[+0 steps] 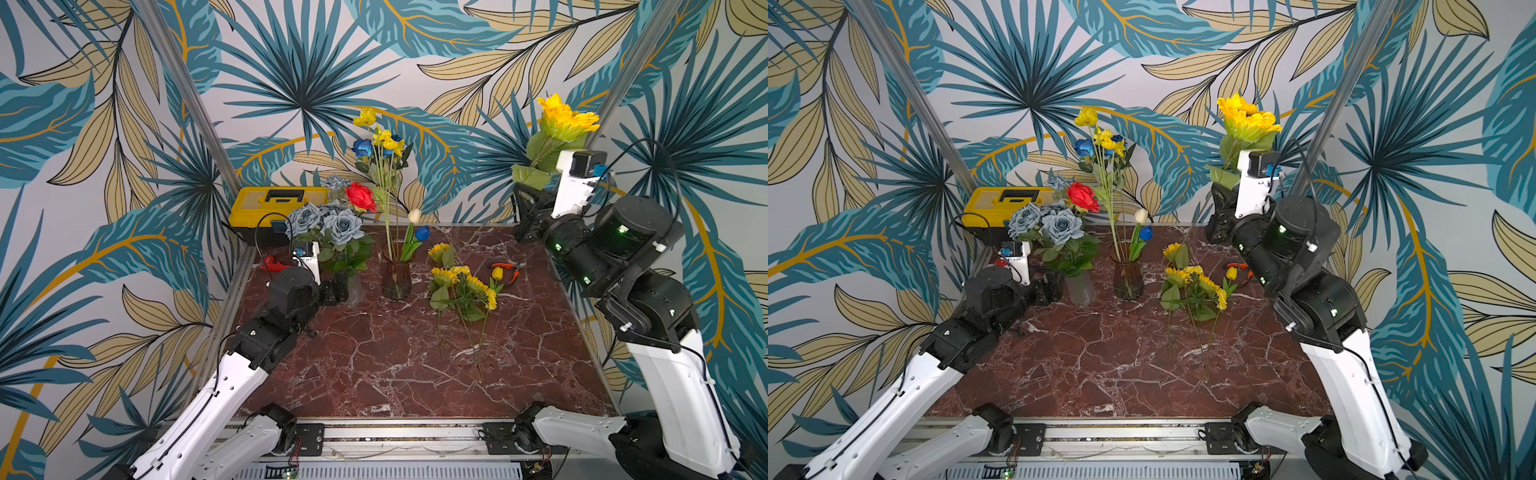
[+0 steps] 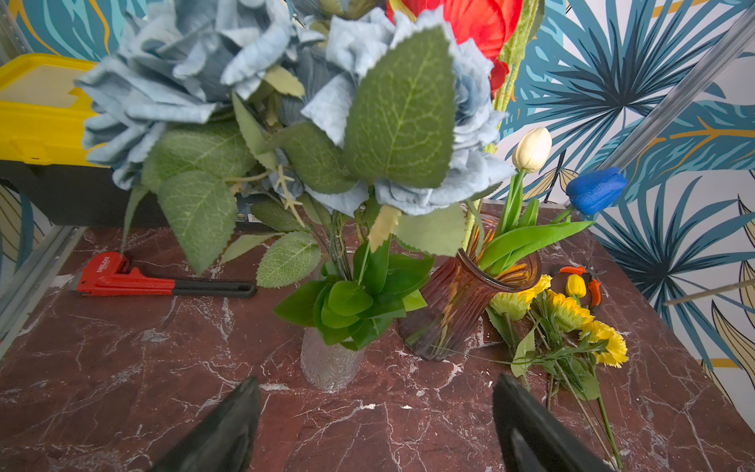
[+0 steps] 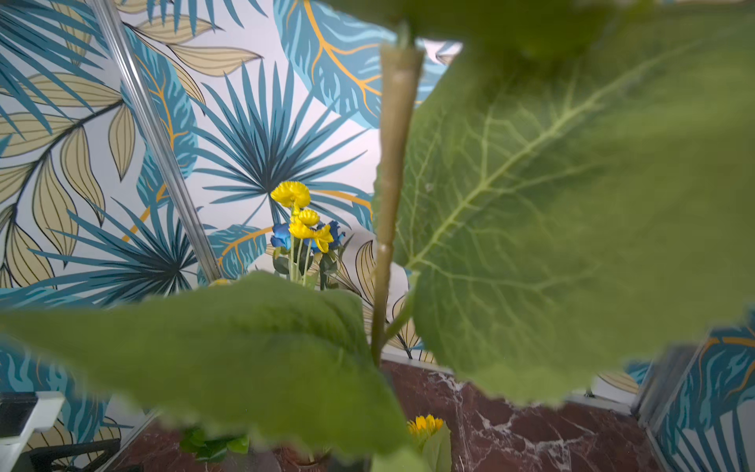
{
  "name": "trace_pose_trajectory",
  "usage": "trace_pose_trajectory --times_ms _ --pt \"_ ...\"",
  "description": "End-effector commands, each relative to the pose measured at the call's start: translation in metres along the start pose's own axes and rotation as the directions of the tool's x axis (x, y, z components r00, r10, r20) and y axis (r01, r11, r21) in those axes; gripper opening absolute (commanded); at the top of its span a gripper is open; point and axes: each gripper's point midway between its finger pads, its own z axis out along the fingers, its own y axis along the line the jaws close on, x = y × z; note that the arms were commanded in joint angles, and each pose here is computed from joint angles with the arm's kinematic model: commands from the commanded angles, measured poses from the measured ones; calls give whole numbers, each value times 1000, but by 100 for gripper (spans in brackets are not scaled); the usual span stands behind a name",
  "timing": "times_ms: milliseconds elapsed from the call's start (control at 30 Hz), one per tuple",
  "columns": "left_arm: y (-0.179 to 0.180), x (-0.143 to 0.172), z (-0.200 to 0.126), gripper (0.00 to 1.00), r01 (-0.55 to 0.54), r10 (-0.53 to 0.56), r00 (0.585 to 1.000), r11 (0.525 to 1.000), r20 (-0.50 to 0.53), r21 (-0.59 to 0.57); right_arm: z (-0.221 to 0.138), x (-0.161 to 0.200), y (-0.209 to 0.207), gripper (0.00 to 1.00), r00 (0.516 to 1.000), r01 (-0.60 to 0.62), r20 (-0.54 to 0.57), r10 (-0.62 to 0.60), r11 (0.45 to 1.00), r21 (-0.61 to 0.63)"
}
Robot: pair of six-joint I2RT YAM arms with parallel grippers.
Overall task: Pick out yellow flowers from the vase
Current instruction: Place the flower at the center of the board.
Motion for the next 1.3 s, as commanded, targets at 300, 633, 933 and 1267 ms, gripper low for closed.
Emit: trace_pose_trajectory --times_ms 300,633,933,1267 --pt "-3 -8 -1 89 13 -14 1000 1000 22 18 56 95 -5 0 864 -319 -441 245 943 -100" --pt "-4 -6 -1 89 7 -8 1000 1000 18 22 86 155 -11 0 737 -471 -584 340 878 -84" --pt "-4 -3 -1 89 15 -15 1000 999 10 30 99 209 -27 0 642 -533 -660 390 846 -19" --pt "-6 -2 0 89 37 -37 999 998 3 42 100 271 -51 0 532 -555 -729 430 828 83"
